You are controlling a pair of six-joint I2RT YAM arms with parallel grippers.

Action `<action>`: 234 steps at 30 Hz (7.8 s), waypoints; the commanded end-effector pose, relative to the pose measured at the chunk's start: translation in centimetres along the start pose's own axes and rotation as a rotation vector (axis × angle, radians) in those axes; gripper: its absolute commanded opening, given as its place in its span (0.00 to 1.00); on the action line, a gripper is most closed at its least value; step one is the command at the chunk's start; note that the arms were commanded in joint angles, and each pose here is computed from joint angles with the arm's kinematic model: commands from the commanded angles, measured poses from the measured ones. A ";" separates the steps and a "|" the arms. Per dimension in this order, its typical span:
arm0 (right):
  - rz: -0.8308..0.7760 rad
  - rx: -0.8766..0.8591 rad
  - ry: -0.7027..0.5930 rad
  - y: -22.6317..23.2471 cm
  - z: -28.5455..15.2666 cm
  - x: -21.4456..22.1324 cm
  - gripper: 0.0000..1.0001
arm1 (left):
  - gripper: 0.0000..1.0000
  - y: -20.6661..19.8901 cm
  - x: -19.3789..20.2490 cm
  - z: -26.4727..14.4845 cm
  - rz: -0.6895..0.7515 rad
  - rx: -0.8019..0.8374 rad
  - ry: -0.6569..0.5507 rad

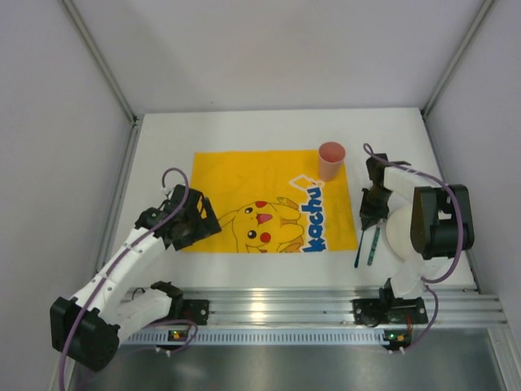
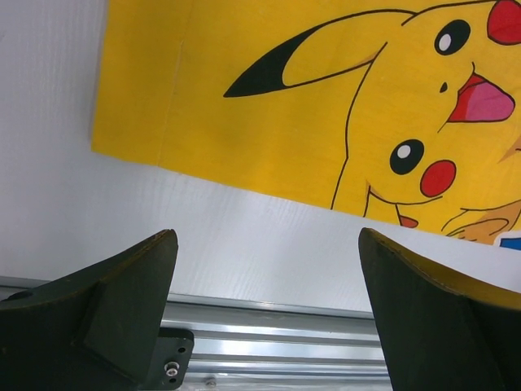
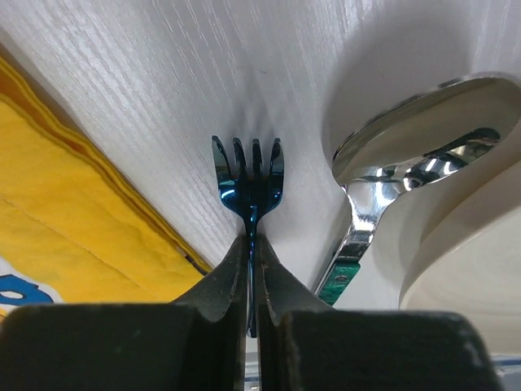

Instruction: Set the dinner table for one person

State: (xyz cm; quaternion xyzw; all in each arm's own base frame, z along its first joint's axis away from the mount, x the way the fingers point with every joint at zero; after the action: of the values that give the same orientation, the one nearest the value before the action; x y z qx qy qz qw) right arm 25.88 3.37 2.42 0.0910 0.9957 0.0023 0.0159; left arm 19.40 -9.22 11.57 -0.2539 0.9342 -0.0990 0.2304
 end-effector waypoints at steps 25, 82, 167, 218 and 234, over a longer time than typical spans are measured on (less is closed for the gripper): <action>-0.130 -0.548 -0.511 10.8 -29.8 -0.2 0.00 | 0.66 -37.5 5.6 -13.2 0.554 1.065 0.211; -0.192 -0.461 -0.440 8.6 -26.1 2.2 1.00 | 0.10 -3.7 -5.4 10.1 -0.302 0.572 0.711; 0.362 0.335 -0.660 -10.4 -23.7 -9.2 0.00 | 0.82 -5.8 -6.1 -7.8 0.115 0.335 -0.053; -0.807 -0.090 -0.999 36.0 -28.5 -1.8 0.97 | 0.85 0.8 -5.4 -17.5 -0.010 0.280 -0.362; 0.148 -0.038 -0.432 -0.2 -14.1 -3.4 1.00 | 0.84 -3.2 -5.5 -12.9 0.083 0.376 -0.228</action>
State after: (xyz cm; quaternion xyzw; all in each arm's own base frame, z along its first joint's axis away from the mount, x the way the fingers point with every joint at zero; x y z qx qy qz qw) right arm 32.76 -1.48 26.04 0.1655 0.8955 -0.0970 0.4015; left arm 17.62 -7.05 24.95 -0.2018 0.8883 -0.1993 0.3613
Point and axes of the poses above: each gripper's point midway between its finger pads, its own z axis out along the fingers, its own y axis along the line the jaws close on, x = y × z, the point moved 1 cm from there along -z, back along the fingers, and after that the axes turned 7 degrees about -z, right-handed, at the moved point
